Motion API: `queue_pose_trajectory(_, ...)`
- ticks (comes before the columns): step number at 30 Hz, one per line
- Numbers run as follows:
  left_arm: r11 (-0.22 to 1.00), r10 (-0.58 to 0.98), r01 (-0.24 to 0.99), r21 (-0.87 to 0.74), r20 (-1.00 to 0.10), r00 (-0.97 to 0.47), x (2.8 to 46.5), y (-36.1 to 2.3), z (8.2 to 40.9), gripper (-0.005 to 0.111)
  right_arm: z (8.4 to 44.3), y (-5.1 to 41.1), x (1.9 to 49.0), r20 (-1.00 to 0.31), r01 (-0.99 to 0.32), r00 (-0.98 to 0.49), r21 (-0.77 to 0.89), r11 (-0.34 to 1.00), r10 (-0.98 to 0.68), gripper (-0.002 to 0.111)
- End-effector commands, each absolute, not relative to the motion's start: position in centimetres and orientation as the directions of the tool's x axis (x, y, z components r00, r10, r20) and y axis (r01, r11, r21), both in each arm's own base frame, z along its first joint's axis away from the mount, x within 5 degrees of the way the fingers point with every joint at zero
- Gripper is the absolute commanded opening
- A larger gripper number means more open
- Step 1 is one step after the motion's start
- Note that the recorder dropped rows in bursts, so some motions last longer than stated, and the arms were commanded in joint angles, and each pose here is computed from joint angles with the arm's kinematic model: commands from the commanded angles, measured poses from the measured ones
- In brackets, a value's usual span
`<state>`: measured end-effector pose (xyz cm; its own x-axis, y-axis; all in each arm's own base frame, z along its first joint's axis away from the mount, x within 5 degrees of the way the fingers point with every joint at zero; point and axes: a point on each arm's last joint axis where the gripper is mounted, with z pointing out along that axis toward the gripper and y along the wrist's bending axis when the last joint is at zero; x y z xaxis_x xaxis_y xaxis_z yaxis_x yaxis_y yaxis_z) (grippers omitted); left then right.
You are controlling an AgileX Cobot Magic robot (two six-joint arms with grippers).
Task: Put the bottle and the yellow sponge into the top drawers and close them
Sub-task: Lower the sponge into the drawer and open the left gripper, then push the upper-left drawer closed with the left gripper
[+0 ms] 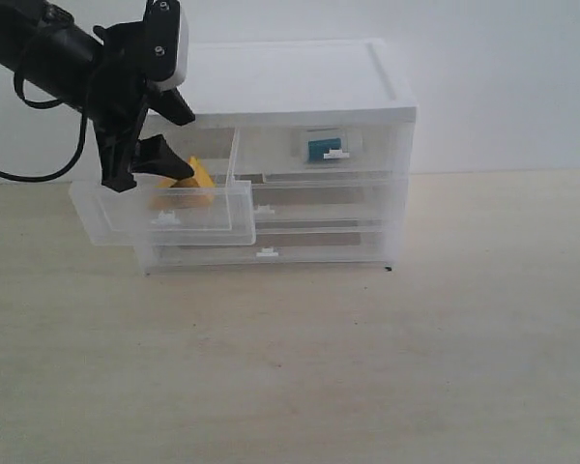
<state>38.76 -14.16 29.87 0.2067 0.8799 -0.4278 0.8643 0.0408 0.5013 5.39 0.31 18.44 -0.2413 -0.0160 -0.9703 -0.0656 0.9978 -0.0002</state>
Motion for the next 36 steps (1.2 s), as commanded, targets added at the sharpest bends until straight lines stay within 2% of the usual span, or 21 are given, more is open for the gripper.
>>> queue_pose_trajectory(1, 0.118, 0.869, 0.802, 0.586, -0.451, 0.202, 38.3, -13.6, 32.8, 0.064, 18.4, 0.3, 5.4, -0.973, -0.066, -0.232, 0.005, 0.998, -0.01, 0.0)
queue_pose_trajectory(5, 0.236, 0.839, 0.789, 0.568, -0.528, 0.129, 37.1, -13.3, 35.3, 0.062, 18.4, 0.3, 5.4, -0.973, -0.066, -0.232, 0.005, 0.998, -0.01, 0.0)
queue_pose_trajectory(8, 0.42, 0.762, 0.782, 0.461, -0.647, -0.028, 36.0, -13.0, 36.9, 0.052, 18.4, 0.3, 5.4, -0.973, -0.066, -0.232, 0.005, 0.998, -0.01, 0.0)
queue_pose_trajectory(11, 0.544, 0.704, 0.765, 0.346, -0.684, -0.191, 35.1, -12.4, 37.4, 0.031, 18.4, 0.3, 5.4, -0.973, -0.066, -0.232, 0.005, 0.998, -0.01, 0.0)
queue_pose_trajectory(14, 0.494, 0.775, 0.815, 0.302, -0.577, -0.256, 33.9, -11.7, 36.7, 0.004, 18.4, 0.3, 5.4, -0.973, -0.066, -0.232, 0.005, 0.998, -0.01, 0.0)
queue_pose_trajectory(17, 0.447, 0.818, 0.872, 0.2, -0.487, -0.308, 32.6, -11.4, 35.9, 0.005, 18.4, 0.3, 5.4, -0.973, -0.066, -0.232, 0.005, 0.998, -0.01, 0.0)
queue_pose_trajectory(19, 0.425, 0.819, 0.899, 0.107, -0.469, -0.331, 31.8, -11.6, 35.6, 0.005, 18.4, 0.3, 5.4, -0.973, -0.066, -0.232, 0.005, 0.998, -0.01, 0.0)
queue_pose_trajectory(22, 0.424, 0.804, 0.902, 0.078, -0.491, -0.335, 31.5, -11.9, 35.5, 0.005, 18.4, 0.3, 5.4, -0.973, -0.066, -0.232, 0.005, 0.998, -0.01, 0.0)
queue_pose_trajectory(27, 0.372, 0.842, 0.928, -0.009, -0.418, -0.341, 30.9, -11.9, 31.6, 0.005, 18.4, 0.3, 5.4, -0.973, -0.066, -0.232, 0.005, 0.998, -0.01, 0.0)
queue_pose_trajectory(30, 0.382, 0.849, 0.924, -0.035, -0.383, -0.365, 30.8, -11.8, 30.4, 0.005, 18.4, 0.3, 5.4, -0.973, -0.066, -0.232, 0.005, 0.998, -0.01, 0.0)
queue_pose_trajectory(36, 0.419, 0.828, 0.906, -0.058, -0.386, -0.407, 31.9, -12.1, 29.0, 0.005, 18.4, 0.3, 5.4, -0.973, -0.066, -0.232, 0.005, 0.998, -0.01, 0.0)
